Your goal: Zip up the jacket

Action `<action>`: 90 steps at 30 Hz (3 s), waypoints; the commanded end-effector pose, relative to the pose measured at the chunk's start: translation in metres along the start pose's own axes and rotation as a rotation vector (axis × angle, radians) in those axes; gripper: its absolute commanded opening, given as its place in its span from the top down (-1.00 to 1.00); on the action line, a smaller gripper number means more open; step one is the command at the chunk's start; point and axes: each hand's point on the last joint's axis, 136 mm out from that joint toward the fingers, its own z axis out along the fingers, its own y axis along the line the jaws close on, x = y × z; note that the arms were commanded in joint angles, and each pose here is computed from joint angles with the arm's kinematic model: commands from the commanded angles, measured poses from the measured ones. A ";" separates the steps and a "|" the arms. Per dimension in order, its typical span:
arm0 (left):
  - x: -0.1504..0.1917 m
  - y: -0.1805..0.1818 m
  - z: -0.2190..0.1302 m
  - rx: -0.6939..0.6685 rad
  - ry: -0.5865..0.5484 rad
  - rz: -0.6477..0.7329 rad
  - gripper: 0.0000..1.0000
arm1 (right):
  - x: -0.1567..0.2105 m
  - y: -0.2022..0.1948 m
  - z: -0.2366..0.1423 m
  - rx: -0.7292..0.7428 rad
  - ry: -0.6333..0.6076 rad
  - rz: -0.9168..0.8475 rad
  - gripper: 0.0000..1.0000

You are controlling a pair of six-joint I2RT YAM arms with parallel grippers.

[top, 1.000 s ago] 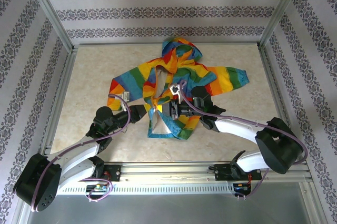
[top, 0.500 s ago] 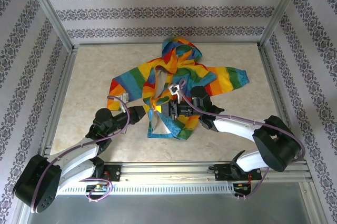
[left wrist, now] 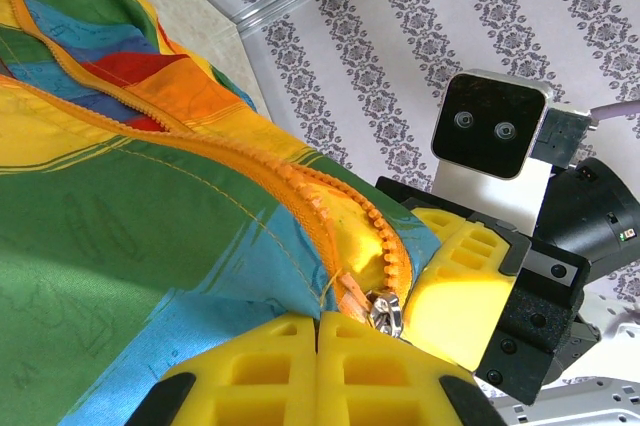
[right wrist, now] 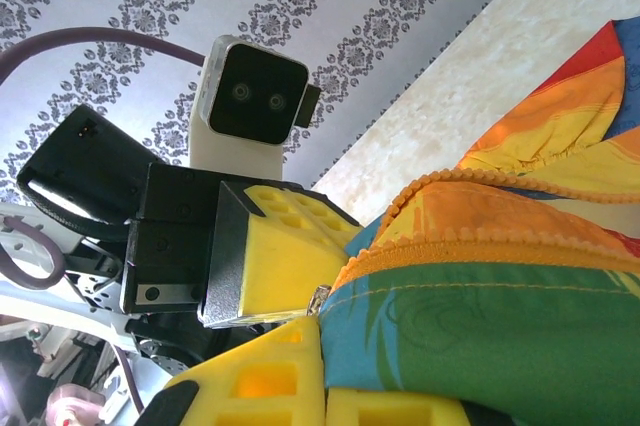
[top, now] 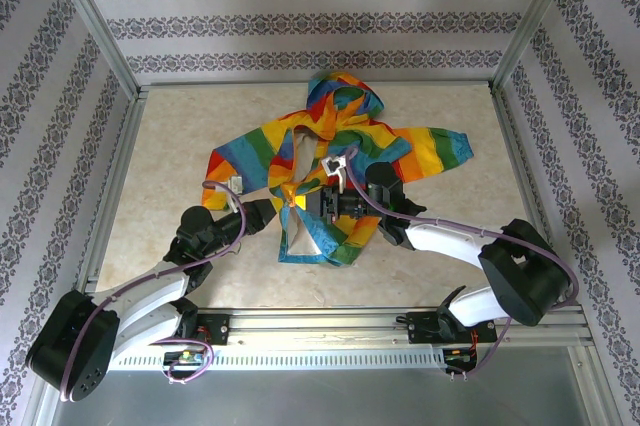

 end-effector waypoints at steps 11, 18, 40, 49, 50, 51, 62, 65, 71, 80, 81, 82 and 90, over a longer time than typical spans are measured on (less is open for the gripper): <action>0.005 -0.021 -0.001 0.070 0.069 0.071 1.00 | -0.005 0.006 0.001 -0.061 -0.006 -0.022 1.00; 0.016 -0.022 -0.002 0.063 0.143 0.089 1.00 | -0.005 0.005 0.001 -0.062 0.006 -0.021 1.00; 0.031 -0.015 -0.007 0.035 0.224 0.091 1.00 | -0.005 -0.001 0.004 -0.075 0.031 -0.012 1.00; 0.003 -0.011 -0.021 -0.036 0.063 0.136 1.00 | 0.007 0.002 -0.003 -0.061 0.057 -0.034 1.00; 0.000 -0.009 -0.022 -0.049 0.048 0.135 1.00 | 0.009 0.002 -0.004 -0.055 0.064 -0.044 1.00; -0.004 -0.007 -0.024 -0.065 0.031 0.133 1.00 | 0.010 0.005 -0.005 -0.053 0.068 -0.061 1.00; -0.013 -0.006 -0.021 -0.097 0.030 0.141 1.00 | 0.039 0.017 0.000 0.058 0.191 -0.294 1.00; -0.008 -0.015 -0.016 -0.052 0.079 0.143 1.00 | 0.036 0.007 -0.002 0.171 0.197 -0.382 1.00; 0.009 -0.028 -0.012 0.011 0.167 0.153 1.00 | 0.014 -0.003 -0.004 0.268 0.123 -0.435 1.00; 0.020 -0.023 -0.018 -0.028 0.185 0.176 1.00 | 0.014 -0.002 -0.002 0.251 0.124 -0.438 1.00; 0.017 -0.019 -0.019 -0.052 0.173 0.177 1.00 | 0.014 -0.001 -0.002 0.245 0.124 -0.440 1.00; 0.015 -0.015 -0.020 -0.082 0.157 0.178 1.00 | 0.015 0.000 -0.002 0.238 0.126 -0.439 1.00; 0.003 0.006 -0.016 -0.186 0.109 0.184 1.00 | 0.024 0.006 -0.002 0.191 0.149 -0.439 1.00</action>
